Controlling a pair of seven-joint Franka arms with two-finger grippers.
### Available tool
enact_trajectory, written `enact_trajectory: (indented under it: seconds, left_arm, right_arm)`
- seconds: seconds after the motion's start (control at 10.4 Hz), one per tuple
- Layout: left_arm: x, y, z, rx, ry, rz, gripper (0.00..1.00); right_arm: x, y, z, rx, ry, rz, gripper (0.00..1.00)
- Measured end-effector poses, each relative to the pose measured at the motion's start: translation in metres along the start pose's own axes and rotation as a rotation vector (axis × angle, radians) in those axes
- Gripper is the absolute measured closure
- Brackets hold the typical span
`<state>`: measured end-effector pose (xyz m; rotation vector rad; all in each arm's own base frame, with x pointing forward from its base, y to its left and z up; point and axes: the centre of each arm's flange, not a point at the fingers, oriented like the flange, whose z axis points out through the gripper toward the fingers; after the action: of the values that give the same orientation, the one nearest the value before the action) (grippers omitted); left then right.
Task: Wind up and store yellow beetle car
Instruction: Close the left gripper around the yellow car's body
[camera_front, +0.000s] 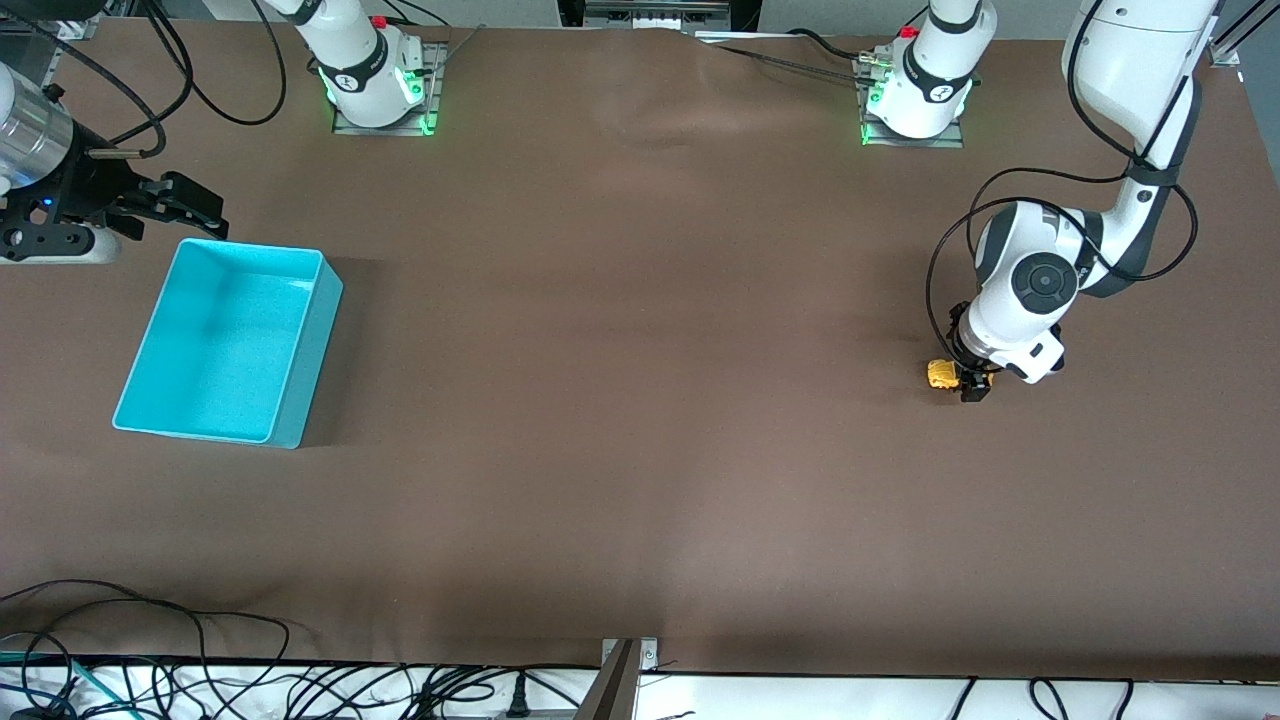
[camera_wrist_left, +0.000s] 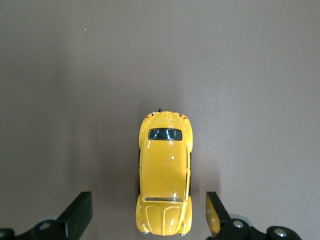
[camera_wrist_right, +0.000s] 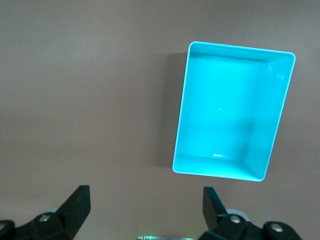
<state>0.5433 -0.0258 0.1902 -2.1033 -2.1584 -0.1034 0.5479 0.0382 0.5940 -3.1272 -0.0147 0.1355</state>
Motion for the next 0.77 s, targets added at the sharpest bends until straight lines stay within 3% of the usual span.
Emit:
enact_trajectory:
  seconds: [0.29, 0.48, 0.77]
  left_arm:
    - [-0.0018, 0.0004, 0.007, -0.008, -0.003, 0.008, 0.01]
    - [-0.0017, 0.0003, 0.0086, -0.007, 0.0, 0.013, 0.09]
    - [-0.0011, 0.002, 0.0066, -0.013, 0.0, 0.012, 0.49]
  right_arm:
    - [0.0007, -0.0017, 0.0015, -0.001, -0.003, -0.003, 0.0]
    - [0.0007, -0.0016, 0.0015, -0.001, -0.003, -0.003, 0.0]
    - [0.0007, -0.0014, 0.0015, -0.003, -0.003, -0.003, 0.0]
